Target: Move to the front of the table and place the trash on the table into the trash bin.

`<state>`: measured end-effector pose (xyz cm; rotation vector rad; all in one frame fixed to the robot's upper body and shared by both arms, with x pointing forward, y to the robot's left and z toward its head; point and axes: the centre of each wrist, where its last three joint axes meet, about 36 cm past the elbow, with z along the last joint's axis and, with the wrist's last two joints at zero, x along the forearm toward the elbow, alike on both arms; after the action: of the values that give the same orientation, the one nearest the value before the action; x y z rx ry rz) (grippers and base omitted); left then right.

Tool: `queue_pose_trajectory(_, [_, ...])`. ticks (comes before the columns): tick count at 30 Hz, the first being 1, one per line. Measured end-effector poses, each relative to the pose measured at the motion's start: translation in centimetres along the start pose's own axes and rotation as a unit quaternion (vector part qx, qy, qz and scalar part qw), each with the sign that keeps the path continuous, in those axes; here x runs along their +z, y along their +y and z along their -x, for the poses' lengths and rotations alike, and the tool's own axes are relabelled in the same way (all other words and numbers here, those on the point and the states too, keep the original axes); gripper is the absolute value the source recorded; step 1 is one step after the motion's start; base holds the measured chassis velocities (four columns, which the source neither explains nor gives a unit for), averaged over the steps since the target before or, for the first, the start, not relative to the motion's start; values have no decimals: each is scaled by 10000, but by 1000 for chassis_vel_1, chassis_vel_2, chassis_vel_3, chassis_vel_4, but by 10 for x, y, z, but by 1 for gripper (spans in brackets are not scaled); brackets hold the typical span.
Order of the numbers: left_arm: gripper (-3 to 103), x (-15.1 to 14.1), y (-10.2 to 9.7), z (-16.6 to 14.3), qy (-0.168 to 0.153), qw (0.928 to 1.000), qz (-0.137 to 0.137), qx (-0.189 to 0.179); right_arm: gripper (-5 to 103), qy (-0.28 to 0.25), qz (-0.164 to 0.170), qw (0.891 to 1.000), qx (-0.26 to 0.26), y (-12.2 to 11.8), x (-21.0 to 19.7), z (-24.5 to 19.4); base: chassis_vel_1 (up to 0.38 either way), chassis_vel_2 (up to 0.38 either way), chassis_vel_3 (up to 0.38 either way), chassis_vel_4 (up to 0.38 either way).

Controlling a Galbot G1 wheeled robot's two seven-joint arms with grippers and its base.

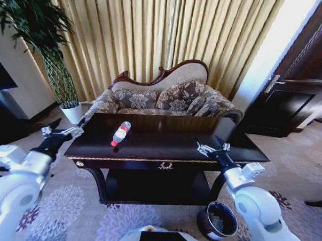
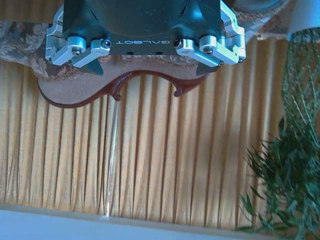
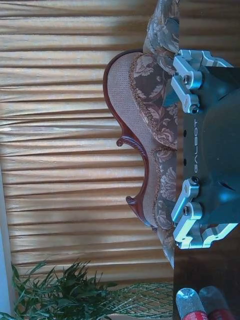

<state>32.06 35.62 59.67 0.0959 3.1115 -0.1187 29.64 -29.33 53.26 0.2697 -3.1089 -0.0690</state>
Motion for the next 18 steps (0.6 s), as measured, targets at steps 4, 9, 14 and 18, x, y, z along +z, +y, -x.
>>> queue_pose_trajectory(4, [100, 3, 5, 25, 194, 9998, -19, 107, 100, -4, 54, 10000, 80, -3, 6, 1, 0, 0, 0, 0])
queue_pose_trajectory(9, [100, 4, 6, 49, 707, 9972, -71, 220, 100, -3, 29, 9998, 190, -6, 10, 3, 0, 0, 0, 0])
queue_pose_trajectory(14, [100, 12, 1, 85, 1249, 9918, -45, 256, 100, 29, -42, 9995, 301, -10, 14, 5, 0, 0, 0, 0])
queue_pose_trajectory(18, [100, 9, -7, 108, 1313, 9908, -55, 315, 100, 22, -56, 9994, 348, -12, 14, 6, 0, 0, 0, 0])
